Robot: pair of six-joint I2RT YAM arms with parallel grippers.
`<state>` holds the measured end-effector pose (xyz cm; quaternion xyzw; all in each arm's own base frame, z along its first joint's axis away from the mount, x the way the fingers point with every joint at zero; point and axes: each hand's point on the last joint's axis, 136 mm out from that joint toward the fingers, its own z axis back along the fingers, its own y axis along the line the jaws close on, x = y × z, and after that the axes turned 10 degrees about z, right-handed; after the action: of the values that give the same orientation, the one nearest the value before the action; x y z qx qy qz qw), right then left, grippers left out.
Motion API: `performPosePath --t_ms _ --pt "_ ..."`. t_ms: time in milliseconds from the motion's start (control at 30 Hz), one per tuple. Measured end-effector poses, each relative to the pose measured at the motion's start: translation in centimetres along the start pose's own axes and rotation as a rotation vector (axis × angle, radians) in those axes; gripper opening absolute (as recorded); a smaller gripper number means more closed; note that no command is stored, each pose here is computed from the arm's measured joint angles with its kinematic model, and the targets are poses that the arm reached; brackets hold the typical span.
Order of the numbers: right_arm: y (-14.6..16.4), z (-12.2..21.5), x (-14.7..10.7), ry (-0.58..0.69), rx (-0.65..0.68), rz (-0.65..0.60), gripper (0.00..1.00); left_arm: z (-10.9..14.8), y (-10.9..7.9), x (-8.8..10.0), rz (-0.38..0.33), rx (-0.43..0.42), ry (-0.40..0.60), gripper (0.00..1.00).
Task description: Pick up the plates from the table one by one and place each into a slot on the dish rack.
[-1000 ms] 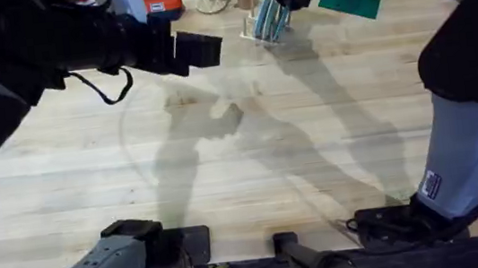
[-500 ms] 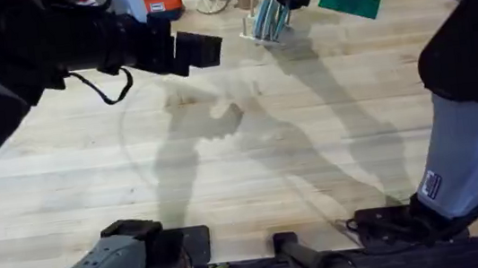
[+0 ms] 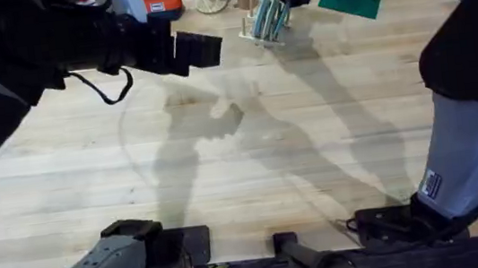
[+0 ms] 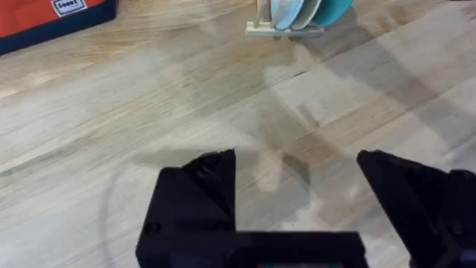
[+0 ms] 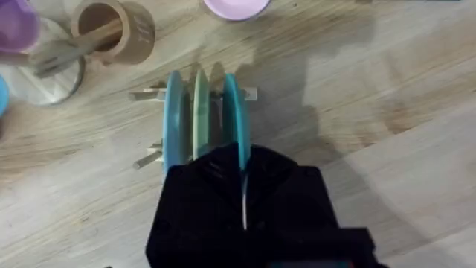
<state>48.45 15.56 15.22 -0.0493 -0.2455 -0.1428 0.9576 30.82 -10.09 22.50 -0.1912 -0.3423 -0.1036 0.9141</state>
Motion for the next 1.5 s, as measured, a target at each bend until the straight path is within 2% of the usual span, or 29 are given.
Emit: performPosePath --t_ms 300,533,967,1300,1400,1500 --pt "0.0 0.0 0.0 0.000 0.000 0.000 0.039 0.0 0.0 0.0 0.000 0.000 0.000 0.996" --pt "0.1 0.0 0.1 -0.005 0.004 -0.002 0.227 0.0 0.0 0.0 0.000 0.000 0.000 0.995" --pt "0.1 0.1 0.2 -0.006 0.005 0.019 0.251 0.0 0.0 0.0 0.000 0.000 0.000 0.995" --pt "-0.3 4.7 2.3 -0.033 0.024 0.058 0.255 0.0 0.0 0.0 0.000 0.000 0.000 0.995" --pt "-0.8 6.0 2.5 -0.029 0.021 0.063 0.357 0.0 0.0 0.0 0.000 0.000 0.000 0.995" --pt "-1.3 7.0 2.5 -0.020 0.015 0.073 0.408 0.0 0.0 0.0 0.000 0.000 0.000 0.995"
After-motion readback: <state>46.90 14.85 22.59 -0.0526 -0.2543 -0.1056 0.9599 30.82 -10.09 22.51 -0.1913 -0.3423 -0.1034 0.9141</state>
